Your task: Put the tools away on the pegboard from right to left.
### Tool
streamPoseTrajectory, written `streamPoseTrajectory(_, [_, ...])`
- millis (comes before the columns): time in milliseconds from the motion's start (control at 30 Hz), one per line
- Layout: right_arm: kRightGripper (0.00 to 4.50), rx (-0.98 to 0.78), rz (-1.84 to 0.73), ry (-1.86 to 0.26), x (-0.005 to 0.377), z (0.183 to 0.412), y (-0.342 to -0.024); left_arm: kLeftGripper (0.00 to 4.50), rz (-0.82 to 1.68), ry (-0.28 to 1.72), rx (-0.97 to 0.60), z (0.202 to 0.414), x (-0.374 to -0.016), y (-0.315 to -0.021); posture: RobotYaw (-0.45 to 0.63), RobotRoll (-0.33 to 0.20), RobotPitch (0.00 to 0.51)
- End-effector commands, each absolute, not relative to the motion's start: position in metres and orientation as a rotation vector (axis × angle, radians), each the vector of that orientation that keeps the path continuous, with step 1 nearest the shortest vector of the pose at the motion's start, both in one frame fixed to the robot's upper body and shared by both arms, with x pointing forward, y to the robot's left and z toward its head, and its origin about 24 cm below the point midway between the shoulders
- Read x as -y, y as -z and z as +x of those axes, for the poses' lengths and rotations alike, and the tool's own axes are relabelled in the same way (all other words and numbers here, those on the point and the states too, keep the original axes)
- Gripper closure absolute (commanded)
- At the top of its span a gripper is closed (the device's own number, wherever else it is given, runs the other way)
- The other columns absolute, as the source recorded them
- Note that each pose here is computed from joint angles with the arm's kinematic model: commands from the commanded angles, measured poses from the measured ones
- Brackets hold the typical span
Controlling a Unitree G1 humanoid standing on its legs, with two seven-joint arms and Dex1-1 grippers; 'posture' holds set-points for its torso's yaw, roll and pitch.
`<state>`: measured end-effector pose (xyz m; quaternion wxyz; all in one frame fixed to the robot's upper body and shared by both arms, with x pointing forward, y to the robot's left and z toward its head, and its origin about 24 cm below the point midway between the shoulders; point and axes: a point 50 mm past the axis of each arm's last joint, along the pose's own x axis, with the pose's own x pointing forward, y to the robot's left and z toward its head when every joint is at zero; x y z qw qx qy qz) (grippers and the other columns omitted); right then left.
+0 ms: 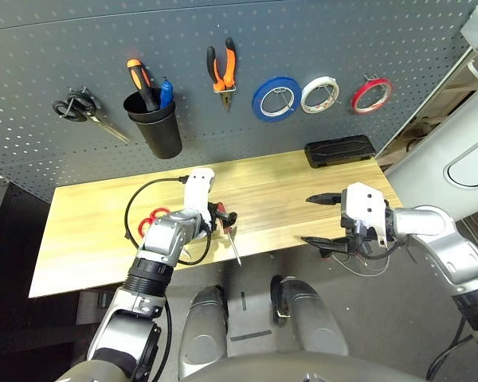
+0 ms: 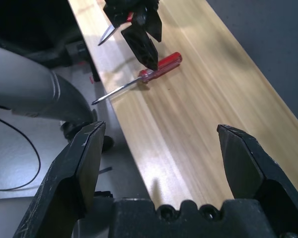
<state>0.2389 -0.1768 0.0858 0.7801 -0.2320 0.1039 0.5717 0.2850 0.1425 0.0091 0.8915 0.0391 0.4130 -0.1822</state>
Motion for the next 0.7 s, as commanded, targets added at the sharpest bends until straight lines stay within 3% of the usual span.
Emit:
streamPoseTrajectory(33, [0.02,-0.251,-0.502,-1.246,0.183,0.233,-0.085,0.0,0.087,0.364,-0.891,0.283,-0.141,0.002,-0.15,0.0,0.203])
streamPoseTrajectory(333, [0.02,-0.266,-0.506,-1.24,0.184,0.23,-0.085,0.0,0.078,0.348,-0.926,0.285,-0.13,0.019,-0.18,0.0,0.218])
streamPoseTrajectory(367, [0.0,-0.266,-0.506,-1.24,0.184,0.23,-0.086,0.18,0.075,0.347,-0.925,0.286,-0.128,0.02,-0.18,0.0,0.219])
streamPoseTrajectory(433, [0.0,-0.269,-0.507,-1.237,0.185,0.23,-0.086,0.64,0.066,0.326,-0.913,0.29,-0.126,0.024,-0.19,0.0,0.218])
streamPoseTrajectory(700, [0.0,-0.276,-0.517,-1.215,0.188,0.231,-0.087,3.75,0.063,0.328,-0.86,0.297,-0.126,0.021,-0.17,0.0,0.205])
